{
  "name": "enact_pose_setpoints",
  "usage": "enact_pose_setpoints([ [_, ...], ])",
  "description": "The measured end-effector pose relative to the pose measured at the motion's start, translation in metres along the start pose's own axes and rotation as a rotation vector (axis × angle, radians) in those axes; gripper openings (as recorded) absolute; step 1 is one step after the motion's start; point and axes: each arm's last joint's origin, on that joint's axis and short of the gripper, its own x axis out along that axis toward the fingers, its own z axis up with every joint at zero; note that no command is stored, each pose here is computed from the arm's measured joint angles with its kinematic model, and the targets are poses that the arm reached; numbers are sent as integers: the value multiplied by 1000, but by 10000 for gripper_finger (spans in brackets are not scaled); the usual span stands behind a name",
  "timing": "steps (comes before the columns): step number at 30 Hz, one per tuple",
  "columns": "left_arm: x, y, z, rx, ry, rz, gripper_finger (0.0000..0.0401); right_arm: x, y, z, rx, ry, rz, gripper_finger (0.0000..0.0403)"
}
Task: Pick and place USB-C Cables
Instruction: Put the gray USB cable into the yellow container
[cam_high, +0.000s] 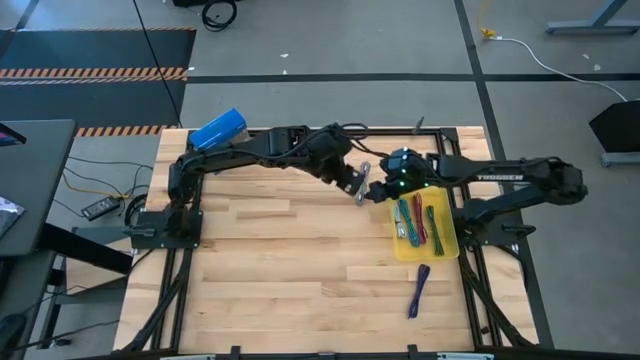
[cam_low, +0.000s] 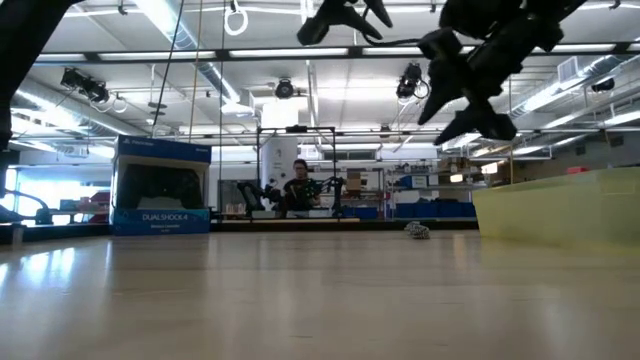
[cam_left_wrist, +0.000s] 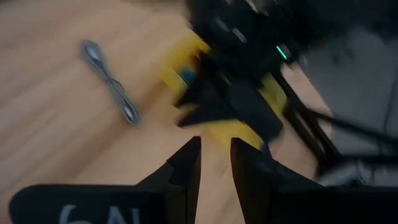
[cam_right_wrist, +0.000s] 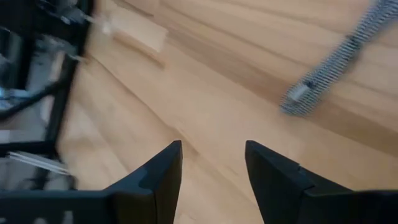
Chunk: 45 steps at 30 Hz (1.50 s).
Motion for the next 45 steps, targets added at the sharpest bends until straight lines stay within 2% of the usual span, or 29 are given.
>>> enact_pose_setpoints([
  [3, -7, 0, -2, 63, 34, -13, 94, 5, 7, 11, -18, -7, -9, 176],
  [9, -45, -2, 7, 194, -69, -50, 94, 12, 25, 37, -103, -47, -2, 166],
  [12, -65, -5, 12, 234, -134, -91, 94, 17, 34, 45, -111, -84, 89, 165],
  [15, -90, -8, 15, 257, -205, -142, 94, 14, 44, 51, -134, -79, 245, 166],
  [19, -119, -13, 17, 287, -290, -207, 94, 6, 56, 63, -185, -184, 395, 165],
  [22, -139, -19, 18, 312, -370, -260, 94, 3, 61, 73, -171, -299, 445, 165],
  [26, -151, -30, 19, 334, -464, -336, 94, 6, 58, 82, -107, -349, 457, 172],
  [30, -157, -38, 21, 358, -541, -397, 94, 12, 50, 78, -116, -285, 367, 179],
  [35, -156, -40, 24, 356, -571, -410, 94, 17, 38, 69, -153, -162, 209, 181],
  [40, -155, -41, 24, 351, -575, -418, 94, 17, 43, 72, -239, -91, 45, 181],
  [45, -154, -41, 23, 330, -562, -423, 94, 24, 48, 81, -210, -7, -122, 181],
])
